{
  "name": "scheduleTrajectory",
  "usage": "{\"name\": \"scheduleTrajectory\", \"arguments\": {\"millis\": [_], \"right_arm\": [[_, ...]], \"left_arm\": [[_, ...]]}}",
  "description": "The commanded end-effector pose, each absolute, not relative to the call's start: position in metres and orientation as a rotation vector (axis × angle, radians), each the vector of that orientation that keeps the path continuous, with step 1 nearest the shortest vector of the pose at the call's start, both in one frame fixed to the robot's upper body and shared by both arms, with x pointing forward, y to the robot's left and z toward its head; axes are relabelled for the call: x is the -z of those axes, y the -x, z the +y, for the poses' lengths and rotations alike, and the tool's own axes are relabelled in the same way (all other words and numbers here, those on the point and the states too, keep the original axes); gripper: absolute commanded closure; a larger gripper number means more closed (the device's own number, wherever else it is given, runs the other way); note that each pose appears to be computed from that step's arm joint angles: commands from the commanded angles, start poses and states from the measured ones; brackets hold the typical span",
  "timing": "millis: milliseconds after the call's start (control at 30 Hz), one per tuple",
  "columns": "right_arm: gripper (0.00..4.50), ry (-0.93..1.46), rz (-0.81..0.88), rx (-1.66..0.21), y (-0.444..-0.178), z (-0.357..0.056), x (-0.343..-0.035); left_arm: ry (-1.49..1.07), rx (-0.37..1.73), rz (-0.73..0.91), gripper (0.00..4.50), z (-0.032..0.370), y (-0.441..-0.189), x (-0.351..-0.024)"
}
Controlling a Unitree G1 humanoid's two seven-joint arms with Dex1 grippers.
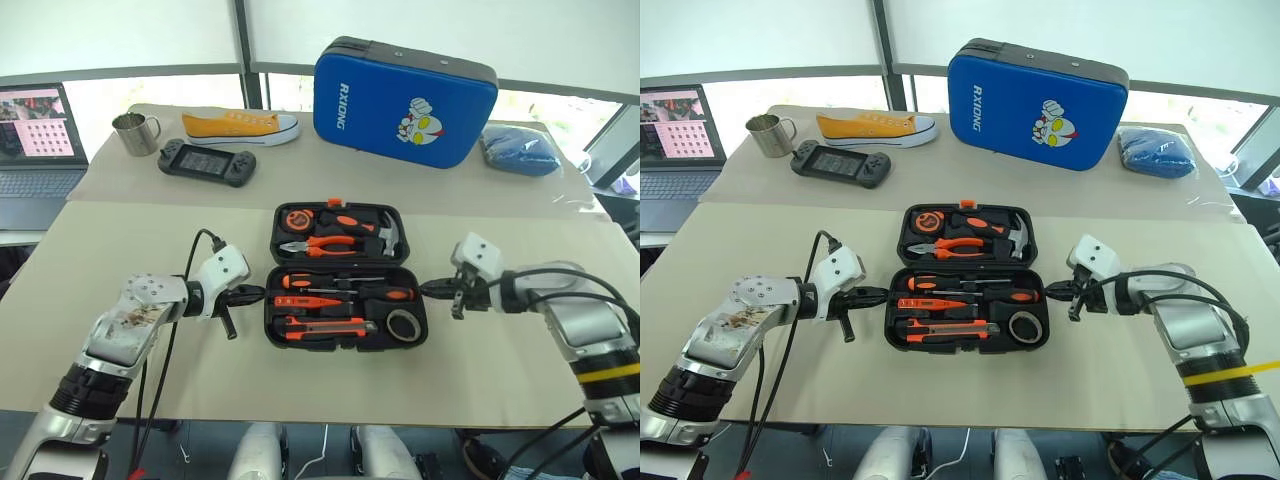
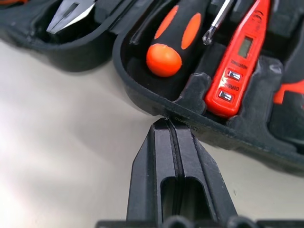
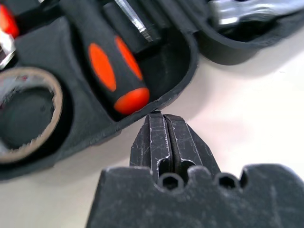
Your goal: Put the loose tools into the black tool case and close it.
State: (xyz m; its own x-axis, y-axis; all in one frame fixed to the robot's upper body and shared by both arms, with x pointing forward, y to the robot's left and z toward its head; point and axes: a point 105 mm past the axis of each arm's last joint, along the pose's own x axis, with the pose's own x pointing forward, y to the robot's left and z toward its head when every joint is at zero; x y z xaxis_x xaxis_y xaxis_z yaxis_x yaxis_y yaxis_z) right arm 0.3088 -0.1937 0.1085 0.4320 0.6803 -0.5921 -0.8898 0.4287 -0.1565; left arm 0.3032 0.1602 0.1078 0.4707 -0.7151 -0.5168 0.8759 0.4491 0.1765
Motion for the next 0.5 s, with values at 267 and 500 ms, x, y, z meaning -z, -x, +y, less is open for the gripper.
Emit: {"name": "scheduleTrajectory", "arguments": {"millis": [267, 500], "right_arm": [[4.48, 0.47, 0.478, -1.25, -0.24, -0.174, -0.106], [4.48, 0.432, 0.509, -1.218, -0.215, -0.177, -0.103]], "left_arm": [[-0.401, 1.227, 0.501, 4.5, 0.158, -0.246, -0.102], [-0.394, 1.226, 0.558, 4.5, 0.161, -0.224, -0.088]]}}
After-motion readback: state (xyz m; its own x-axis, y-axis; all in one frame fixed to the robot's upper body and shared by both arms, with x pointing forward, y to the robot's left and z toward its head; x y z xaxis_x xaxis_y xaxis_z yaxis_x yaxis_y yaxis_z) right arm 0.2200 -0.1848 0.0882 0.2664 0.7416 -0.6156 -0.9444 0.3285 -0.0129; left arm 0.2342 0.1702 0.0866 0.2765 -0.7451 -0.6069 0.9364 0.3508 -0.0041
